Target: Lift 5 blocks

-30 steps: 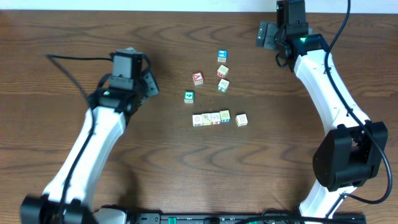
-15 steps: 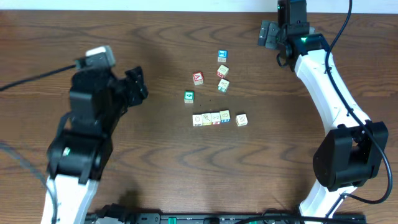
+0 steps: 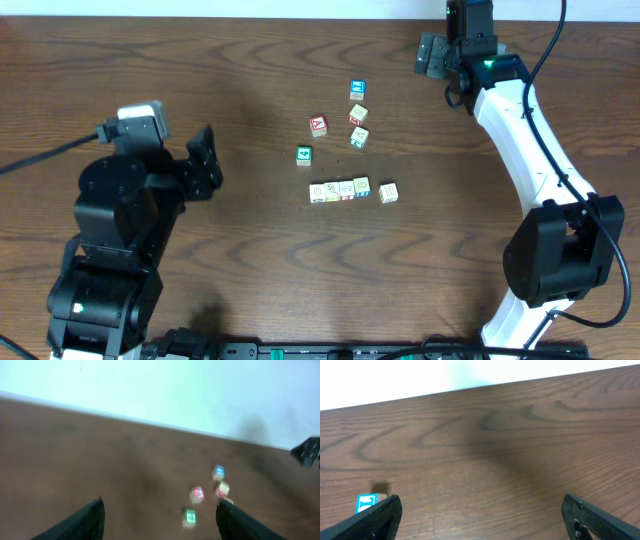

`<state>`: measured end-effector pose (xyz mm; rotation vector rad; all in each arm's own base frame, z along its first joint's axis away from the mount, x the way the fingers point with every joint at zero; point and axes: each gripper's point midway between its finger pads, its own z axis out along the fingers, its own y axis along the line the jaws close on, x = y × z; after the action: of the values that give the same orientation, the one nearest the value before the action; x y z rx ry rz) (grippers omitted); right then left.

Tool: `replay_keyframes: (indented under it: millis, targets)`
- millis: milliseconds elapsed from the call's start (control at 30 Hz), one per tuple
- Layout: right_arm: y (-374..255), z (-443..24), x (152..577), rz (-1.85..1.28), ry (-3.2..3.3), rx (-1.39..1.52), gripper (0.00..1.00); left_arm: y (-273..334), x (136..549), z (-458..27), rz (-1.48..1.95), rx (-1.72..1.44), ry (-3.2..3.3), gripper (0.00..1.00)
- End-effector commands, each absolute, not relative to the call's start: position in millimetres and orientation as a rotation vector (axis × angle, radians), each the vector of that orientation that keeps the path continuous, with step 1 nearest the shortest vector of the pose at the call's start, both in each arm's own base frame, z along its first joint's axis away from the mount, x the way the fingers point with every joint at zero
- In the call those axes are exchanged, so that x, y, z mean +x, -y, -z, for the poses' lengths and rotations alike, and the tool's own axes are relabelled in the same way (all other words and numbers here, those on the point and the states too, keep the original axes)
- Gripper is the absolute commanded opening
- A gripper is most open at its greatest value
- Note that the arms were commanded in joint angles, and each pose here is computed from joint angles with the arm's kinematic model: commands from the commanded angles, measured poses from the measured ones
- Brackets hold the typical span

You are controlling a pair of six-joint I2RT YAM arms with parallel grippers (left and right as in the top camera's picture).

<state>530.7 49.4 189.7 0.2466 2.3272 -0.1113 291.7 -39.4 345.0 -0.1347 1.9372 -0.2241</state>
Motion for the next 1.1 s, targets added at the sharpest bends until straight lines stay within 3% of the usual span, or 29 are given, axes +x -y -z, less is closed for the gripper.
replay_keyframes:
  millis: [0,233,367,633,1067]
  targets:
    - [-44.8,-201.6,532.6,0.123,-2.300,0.252,0.99,37.6,296.3,-373.3,0.127,-0.003,-1.837,0.72]
    - [-44.8,-201.6,532.6,0.123,-2.300,0.252,0.99,47.7,288.1,-418.9,0.130,0.102,-1.570,0.72]
    - [-44.8,-201.6,532.6,0.123,-2.300,0.252,0.99,41.0,261.4,-419.5,0.135,0.082,-1.363,0.72]
    - [-44.8,-201.6,532.6,0.123,-2.300,0.252,0.99,20.5,228.8,-335.5,0.086,0.035,-1.303,0.72]
    - [-44.8,-201.7,532.6,0.123,-2.300,0.252,0.99,1.9,234.6,-243.9,0.021,-0.034,-1.397,0.72]
